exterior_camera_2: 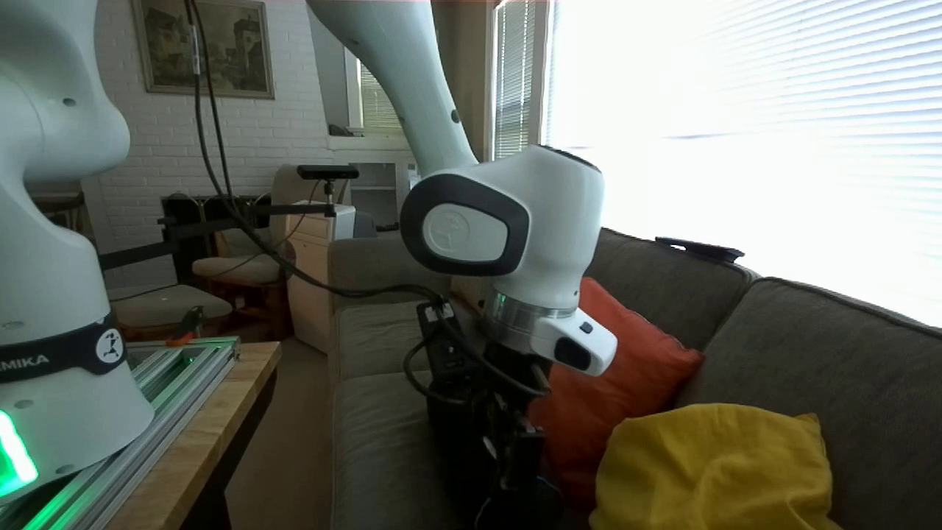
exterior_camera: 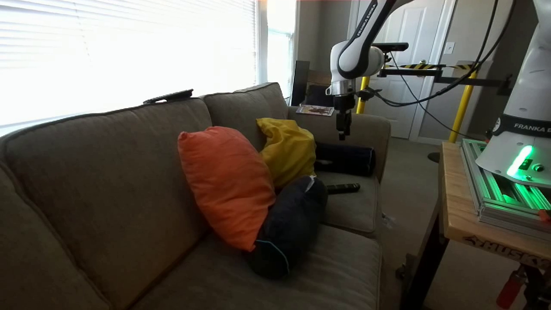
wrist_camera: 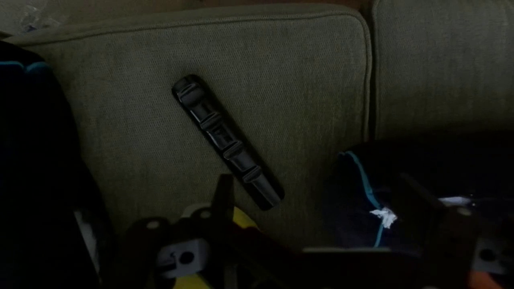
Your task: Move the sausage pillow to the right.
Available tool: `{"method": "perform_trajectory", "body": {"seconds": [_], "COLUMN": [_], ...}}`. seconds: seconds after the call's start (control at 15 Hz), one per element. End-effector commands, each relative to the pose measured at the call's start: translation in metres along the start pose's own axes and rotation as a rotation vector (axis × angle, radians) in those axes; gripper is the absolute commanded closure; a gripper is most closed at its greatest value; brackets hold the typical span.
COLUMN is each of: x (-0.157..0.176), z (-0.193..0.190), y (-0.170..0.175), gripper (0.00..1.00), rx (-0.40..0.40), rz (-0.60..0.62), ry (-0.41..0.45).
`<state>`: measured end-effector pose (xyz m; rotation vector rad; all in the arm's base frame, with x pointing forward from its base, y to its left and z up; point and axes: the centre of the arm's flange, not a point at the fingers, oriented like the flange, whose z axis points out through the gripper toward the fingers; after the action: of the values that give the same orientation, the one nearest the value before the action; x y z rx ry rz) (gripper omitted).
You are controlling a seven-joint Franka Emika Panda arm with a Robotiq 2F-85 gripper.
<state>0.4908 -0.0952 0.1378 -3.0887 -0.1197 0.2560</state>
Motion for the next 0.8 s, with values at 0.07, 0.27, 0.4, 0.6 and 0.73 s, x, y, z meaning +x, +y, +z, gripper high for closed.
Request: {"method": "perform_trajectory", "body": {"seconds": [0.07, 0.27, 0.4, 0.6, 0.73], "x": [0.001, 0.016, 0.032, 0.052, 0.064], "z": [-0.002, 0.013, 0.031, 0.061, 0.080], "y": [0.001, -0.007, -0.018, -0.039, -0.047], "gripper": [0.00, 0.00, 0.00, 0.00, 0.00], "rx": [0.000, 0.017, 0.048, 0.072, 0.080], "rz": [-0.002, -0.070, -0.118, -0.214, -0.264], "ry": [0.001, 0.031, 0.023, 0.025, 0.046]}}
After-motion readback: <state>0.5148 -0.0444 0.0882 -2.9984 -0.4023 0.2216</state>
